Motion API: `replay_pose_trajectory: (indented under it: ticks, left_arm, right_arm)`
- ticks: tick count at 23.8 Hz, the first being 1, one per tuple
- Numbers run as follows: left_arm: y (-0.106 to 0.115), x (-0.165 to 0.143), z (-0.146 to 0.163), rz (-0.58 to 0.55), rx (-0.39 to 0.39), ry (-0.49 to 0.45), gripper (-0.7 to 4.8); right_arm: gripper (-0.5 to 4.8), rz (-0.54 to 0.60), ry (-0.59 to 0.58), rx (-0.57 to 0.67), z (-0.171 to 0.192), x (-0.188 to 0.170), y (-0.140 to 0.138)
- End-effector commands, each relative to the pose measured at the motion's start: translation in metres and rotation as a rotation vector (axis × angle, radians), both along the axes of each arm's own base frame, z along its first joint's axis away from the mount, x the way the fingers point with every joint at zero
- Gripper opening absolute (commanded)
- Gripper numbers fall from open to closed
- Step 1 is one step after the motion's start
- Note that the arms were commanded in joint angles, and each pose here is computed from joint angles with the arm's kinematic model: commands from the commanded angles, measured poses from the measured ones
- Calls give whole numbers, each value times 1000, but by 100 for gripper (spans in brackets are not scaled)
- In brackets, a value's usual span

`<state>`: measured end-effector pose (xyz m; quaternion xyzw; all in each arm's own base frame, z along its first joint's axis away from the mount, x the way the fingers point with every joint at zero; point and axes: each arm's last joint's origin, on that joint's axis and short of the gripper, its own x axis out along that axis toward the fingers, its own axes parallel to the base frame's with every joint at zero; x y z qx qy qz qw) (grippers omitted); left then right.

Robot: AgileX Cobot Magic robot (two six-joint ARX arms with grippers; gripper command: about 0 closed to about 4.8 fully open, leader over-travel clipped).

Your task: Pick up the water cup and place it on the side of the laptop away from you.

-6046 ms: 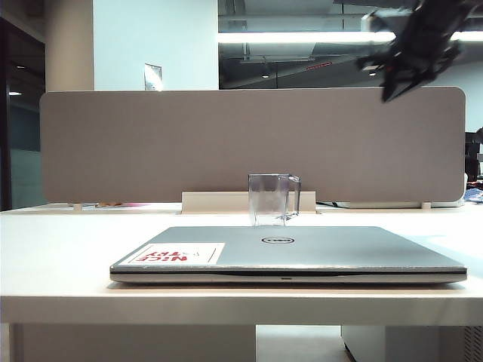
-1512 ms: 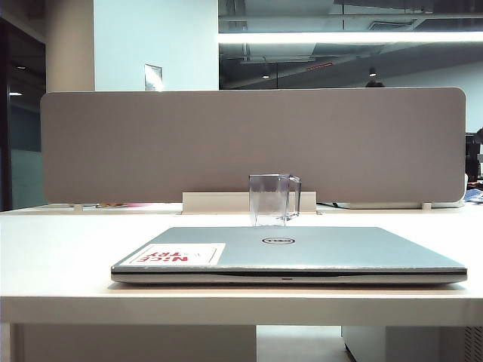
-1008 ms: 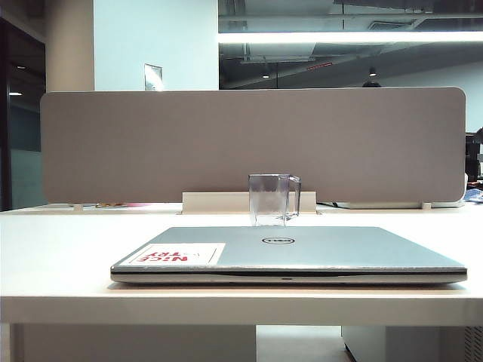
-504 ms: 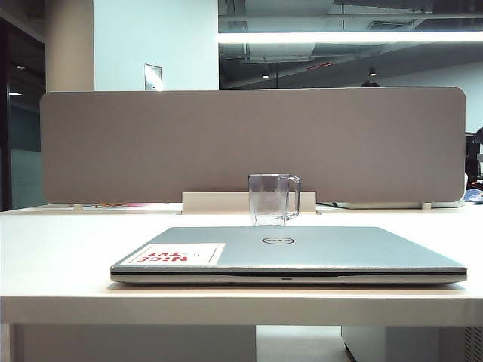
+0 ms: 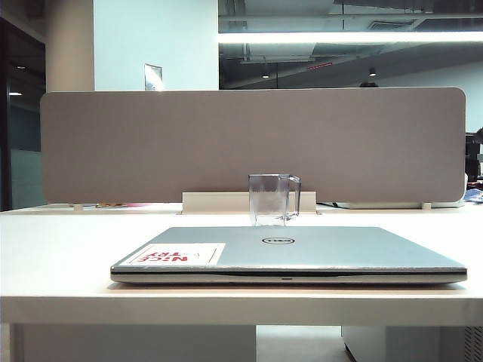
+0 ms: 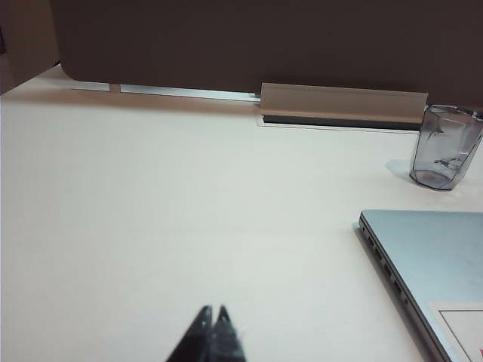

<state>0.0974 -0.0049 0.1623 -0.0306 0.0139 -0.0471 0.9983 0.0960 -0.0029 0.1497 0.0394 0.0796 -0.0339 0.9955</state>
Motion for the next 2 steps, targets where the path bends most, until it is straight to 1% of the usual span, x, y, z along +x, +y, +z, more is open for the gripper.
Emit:
replay_pose_trajectory:
  ticks: [1,2]
  left_arm:
    - [0,0,2,-2,0,-8,-5]
    - [0,0,2,-2,0,-8,-5]
  right_arm:
    - [-8,-1,-12,-3,0,0,0]
    - [-8,-1,-12,-3,0,0,0]
